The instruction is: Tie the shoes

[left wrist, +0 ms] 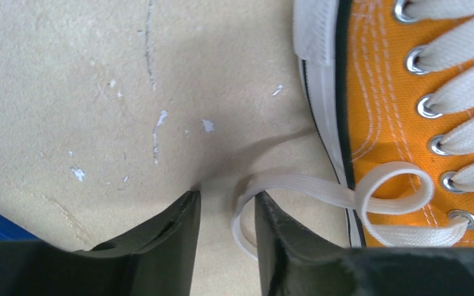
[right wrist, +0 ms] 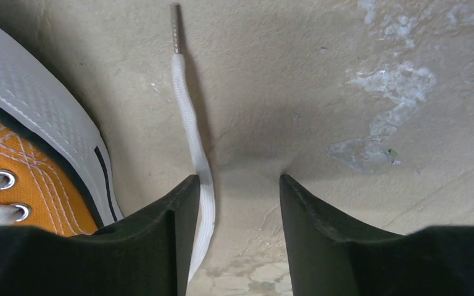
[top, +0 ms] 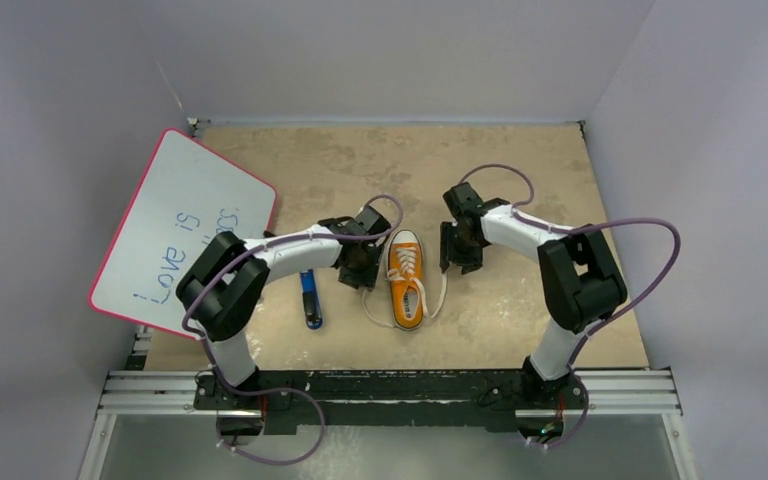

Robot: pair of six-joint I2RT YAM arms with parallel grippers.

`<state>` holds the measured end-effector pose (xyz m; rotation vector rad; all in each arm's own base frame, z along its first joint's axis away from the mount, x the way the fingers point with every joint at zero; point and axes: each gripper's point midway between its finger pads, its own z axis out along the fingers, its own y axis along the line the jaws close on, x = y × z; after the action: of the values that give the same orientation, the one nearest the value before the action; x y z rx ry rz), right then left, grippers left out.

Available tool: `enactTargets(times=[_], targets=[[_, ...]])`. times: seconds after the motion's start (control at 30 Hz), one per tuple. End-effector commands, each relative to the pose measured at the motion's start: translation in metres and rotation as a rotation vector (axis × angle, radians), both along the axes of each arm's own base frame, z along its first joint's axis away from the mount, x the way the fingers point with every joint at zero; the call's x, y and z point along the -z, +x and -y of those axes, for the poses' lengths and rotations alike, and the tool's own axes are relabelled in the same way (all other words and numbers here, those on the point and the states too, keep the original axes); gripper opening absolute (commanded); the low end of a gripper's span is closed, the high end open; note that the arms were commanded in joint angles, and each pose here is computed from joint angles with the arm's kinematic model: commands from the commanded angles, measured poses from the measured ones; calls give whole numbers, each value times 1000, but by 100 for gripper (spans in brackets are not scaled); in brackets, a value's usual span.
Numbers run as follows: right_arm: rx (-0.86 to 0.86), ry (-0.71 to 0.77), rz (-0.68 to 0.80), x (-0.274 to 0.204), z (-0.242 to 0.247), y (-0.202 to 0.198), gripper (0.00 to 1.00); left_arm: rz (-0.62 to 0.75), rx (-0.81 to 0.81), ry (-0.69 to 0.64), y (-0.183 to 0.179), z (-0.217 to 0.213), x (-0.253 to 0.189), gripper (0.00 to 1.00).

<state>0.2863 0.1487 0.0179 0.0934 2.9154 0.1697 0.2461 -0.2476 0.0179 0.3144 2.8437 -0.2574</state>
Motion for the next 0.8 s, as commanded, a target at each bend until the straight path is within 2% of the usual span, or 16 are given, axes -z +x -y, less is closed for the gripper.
enactTargets(times=[0.0,0.07,0.13,0.23,0.27,0.37,0.53,0.67,0.77], targets=[[20,-180,44,11,8,-8,50,45,-23,57,-5,2,21,29],[73,-206,17,17,14,-21,43,53,-32,95,-9,-7,18,17],[155,-213,-5,17,29,-34,33,62,-46,148,-13,-22,11,0],[240,-195,-1,7,53,-38,4,99,-67,171,-21,-42,-17,0],[264,-213,10,1,64,-39,0,111,-74,156,-25,-46,-30,0],[334,-268,25,-17,98,-50,0,116,-84,78,-40,-49,-65,0],[478,-365,79,-46,146,-60,0,27,-78,-29,-74,-49,-91,0],[582,-400,110,-62,169,-62,0,-23,-87,-22,-91,-59,-97,0],[575,-389,113,-60,171,-58,0,-30,-90,-14,-94,-62,-94,0]])
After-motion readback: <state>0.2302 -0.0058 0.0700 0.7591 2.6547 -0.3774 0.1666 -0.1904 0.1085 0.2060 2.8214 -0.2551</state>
